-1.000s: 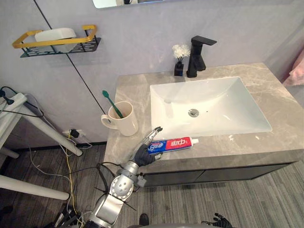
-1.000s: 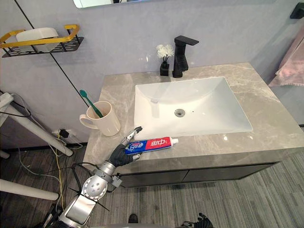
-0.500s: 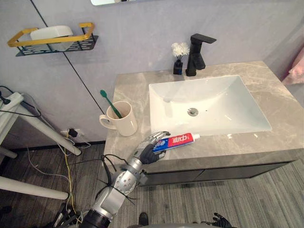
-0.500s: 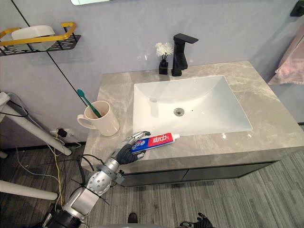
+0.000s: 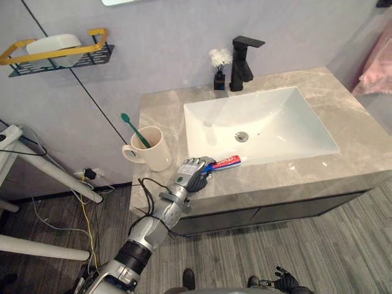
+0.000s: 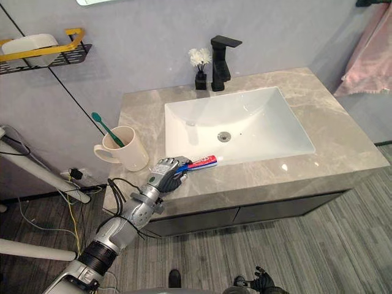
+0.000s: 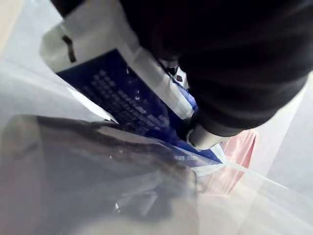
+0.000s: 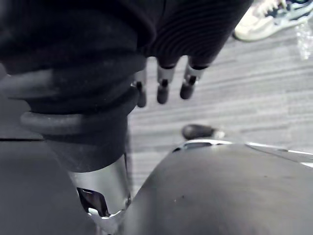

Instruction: Organize washtable

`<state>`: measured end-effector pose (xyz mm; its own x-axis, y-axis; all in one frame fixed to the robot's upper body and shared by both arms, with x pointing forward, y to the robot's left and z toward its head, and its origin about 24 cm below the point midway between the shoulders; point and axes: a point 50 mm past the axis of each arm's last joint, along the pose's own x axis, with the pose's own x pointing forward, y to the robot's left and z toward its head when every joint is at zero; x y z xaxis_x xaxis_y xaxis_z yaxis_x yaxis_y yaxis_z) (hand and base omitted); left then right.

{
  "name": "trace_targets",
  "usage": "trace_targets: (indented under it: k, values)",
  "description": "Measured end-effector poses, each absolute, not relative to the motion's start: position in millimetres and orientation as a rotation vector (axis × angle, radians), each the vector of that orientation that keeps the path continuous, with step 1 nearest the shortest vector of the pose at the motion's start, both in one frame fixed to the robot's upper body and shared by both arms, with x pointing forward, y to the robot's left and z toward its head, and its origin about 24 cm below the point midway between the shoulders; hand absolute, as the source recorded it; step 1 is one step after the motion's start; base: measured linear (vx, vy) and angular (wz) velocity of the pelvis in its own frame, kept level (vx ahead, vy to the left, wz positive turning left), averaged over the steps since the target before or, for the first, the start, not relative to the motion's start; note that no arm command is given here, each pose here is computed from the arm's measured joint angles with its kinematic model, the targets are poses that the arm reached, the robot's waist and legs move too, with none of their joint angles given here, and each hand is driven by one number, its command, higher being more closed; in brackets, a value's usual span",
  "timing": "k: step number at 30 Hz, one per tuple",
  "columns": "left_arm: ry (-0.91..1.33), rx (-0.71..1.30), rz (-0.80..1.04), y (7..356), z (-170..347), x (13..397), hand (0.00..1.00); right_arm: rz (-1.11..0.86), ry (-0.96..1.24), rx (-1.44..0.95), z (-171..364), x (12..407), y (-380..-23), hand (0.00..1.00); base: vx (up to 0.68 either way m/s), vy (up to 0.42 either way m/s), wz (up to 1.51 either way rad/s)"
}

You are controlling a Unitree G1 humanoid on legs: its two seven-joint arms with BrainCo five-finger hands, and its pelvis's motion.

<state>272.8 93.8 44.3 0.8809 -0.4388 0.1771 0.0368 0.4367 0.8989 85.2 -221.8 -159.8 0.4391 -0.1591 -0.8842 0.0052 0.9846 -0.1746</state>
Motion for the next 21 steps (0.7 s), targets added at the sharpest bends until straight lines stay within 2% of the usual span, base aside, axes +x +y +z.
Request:
trace_targets:
  k: [15,21]
  values:
    - [-0.428,1.051,-0.214,99.5,46.8,262.7,1.0,-0.171,1.1,-0.146,-159.0,85.6,-224.7,0.0,0.01,-0.004,0.02]
    - [-0.429,0.961,-0.185,99.0,50.5,256.1,1.0,-0.206,1.099,-0.105,-159.5,84.4,-223.8,0.0,0.0,-0.002,-0.01]
